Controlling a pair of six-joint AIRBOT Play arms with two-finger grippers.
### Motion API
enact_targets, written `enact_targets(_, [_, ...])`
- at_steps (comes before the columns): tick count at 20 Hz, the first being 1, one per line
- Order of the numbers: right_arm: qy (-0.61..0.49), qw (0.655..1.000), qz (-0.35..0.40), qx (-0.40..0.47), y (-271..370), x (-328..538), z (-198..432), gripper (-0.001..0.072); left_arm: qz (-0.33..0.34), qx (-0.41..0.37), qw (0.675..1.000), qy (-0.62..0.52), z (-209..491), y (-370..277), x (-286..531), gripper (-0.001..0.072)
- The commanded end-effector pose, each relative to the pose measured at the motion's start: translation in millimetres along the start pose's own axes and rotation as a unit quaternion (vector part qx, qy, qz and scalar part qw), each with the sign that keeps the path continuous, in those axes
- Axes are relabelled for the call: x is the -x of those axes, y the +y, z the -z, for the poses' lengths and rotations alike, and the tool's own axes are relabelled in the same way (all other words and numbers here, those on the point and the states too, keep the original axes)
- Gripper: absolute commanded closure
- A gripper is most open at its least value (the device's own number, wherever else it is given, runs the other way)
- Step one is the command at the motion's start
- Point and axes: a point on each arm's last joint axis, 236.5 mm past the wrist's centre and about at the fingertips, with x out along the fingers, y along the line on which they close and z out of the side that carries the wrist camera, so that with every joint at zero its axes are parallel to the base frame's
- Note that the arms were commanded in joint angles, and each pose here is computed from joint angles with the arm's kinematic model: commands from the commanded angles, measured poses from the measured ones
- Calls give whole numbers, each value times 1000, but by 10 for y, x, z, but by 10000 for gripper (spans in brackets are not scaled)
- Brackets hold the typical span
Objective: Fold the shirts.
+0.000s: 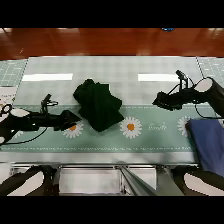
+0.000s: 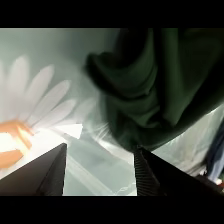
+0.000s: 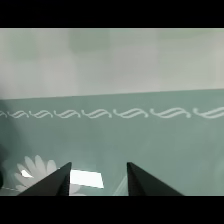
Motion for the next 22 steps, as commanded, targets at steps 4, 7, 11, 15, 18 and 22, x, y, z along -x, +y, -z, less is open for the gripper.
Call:
enact_targets(4, [9,999,-16,32,194,-153,162,306,-8,-27,999,18,-154,-155,-494,198])
enact_targets(7, [35,998,-16,55,302,-305,314,306,-11,-38,999,-4,-330,-211,-501,199])
enact_targets(11, [61,996,-36,46,476,-595,449,306,-9,-52,998,-21,-516,-282,-487,686])
enact_targets(15, [53,994,-93,25,806,-781,433,306,-1,-80,996,-31,-694,-395,-345,686])
enact_targets(18, [68,989,-130,20,1073,-922,472,306,10,-84,996,-16,-687,-387,-233,686])
enact_targets(22, [80,984,-155,44,1497,-1111,448,306,16,-74,997,-18,-728,-322,-132,686])
